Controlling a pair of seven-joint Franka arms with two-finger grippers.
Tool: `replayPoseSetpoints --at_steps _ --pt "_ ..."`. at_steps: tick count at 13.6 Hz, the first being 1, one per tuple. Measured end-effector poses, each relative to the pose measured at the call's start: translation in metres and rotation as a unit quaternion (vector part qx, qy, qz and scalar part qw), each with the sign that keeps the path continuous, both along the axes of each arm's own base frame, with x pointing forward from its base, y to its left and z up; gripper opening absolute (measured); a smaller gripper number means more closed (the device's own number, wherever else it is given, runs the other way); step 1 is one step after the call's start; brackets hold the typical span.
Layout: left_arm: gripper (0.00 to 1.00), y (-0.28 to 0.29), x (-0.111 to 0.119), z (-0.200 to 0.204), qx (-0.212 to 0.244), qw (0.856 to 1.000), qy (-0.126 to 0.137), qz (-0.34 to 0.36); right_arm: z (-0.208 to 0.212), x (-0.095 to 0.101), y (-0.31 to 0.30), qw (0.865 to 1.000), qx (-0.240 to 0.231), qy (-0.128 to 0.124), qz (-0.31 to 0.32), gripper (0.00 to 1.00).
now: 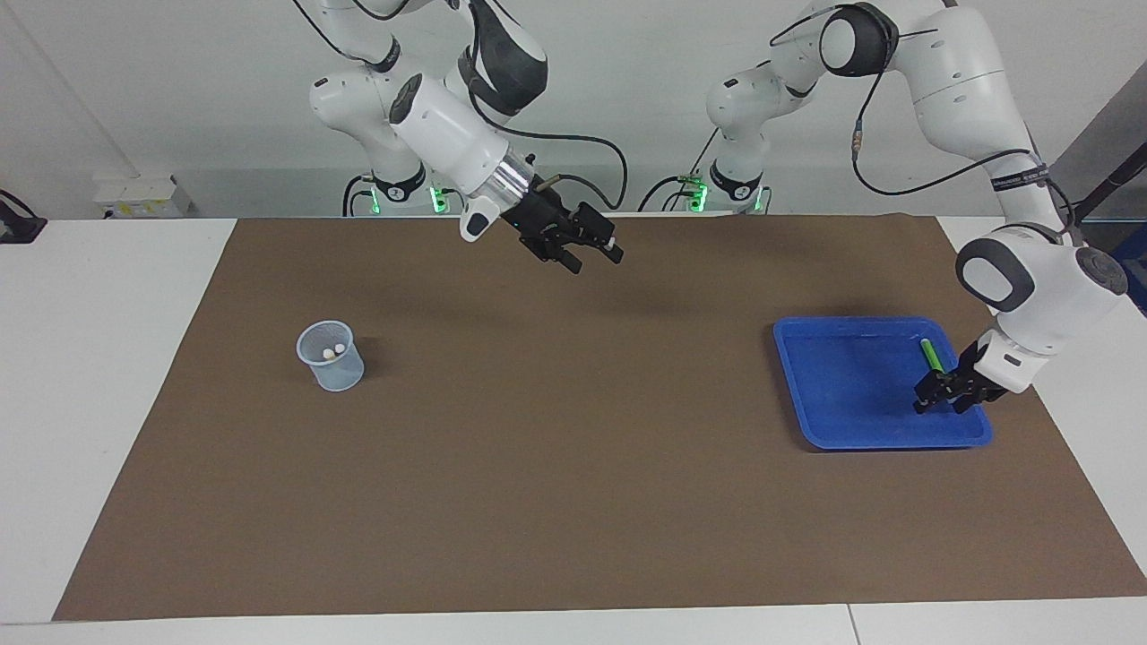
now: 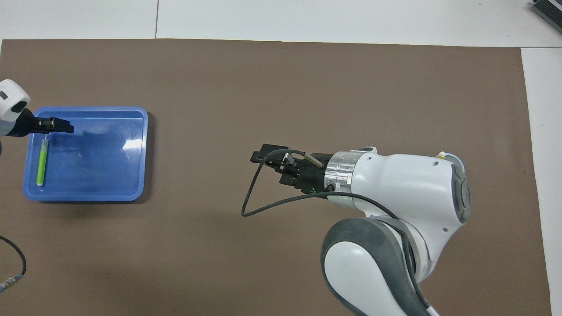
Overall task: Transfer and insert pens with both arms
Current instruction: 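Lower the left gripper and close it on the green pen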
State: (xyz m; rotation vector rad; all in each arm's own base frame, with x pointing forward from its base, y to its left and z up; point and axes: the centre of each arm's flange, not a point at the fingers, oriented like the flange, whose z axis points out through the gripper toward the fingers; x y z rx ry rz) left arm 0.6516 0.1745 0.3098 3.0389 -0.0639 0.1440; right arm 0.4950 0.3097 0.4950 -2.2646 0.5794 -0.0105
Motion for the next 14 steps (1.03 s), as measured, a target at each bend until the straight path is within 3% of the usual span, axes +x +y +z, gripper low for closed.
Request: replayPoseSetpoints --at_steps 7,14 --pt "0.80 0.020 -0.005 0.000 0.002 1.000 0.001 0.015 0.000 0.000 0.000 1.000 0.001 0.001 -0.001 1.00" --pt "0.80 0.030 -0.009 0.004 -0.005 1.000 0.019 0.003 0.003 -0.003 0.008 1.000 0.002 -0.001 0.006 1.00"
